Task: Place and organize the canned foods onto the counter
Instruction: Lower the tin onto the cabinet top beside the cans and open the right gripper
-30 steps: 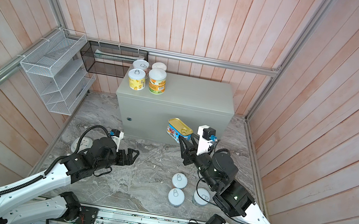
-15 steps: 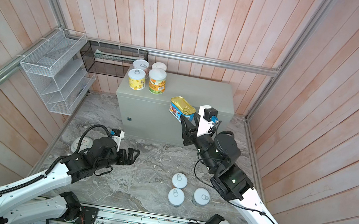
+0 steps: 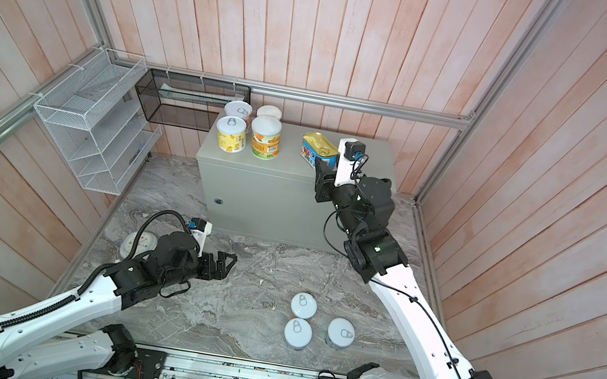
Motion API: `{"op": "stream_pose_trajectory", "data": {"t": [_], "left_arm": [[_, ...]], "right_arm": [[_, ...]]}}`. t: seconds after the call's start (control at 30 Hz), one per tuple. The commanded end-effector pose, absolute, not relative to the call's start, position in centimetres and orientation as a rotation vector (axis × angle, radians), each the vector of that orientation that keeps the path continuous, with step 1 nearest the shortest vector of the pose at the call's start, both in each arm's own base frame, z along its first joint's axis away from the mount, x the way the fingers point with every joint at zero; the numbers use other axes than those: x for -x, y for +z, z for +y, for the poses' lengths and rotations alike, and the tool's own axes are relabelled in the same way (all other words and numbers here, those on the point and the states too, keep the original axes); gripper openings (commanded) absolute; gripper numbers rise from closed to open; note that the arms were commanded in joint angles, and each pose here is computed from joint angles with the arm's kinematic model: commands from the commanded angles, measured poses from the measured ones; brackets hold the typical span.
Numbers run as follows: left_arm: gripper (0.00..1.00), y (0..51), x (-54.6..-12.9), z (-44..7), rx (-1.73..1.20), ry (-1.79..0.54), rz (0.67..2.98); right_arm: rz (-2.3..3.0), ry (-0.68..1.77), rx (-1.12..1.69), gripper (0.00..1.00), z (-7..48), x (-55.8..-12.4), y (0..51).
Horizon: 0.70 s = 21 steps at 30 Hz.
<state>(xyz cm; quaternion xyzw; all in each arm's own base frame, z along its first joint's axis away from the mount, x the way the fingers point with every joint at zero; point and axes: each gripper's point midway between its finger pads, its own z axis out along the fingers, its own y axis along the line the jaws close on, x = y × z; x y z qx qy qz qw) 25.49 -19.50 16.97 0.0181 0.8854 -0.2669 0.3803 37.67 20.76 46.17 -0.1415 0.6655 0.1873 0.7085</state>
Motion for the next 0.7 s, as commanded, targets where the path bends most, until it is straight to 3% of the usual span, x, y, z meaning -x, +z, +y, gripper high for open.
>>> {"op": "stream_pose_trajectory", "data": {"t": [0.0,0.67], "left_arm": [[1.00,18.3,-25.5,-19.3,-0.059,-0.678,2.233],[1.00,18.4,-24.5,-18.1,0.004,-0.680,2.250]], "right_arm": [[1.293,0.452,0.335,0.41,21.0,-37.8,51.7],[1.342,0.430,0.410,0.41,24.8,-47.3,48.4]]}}
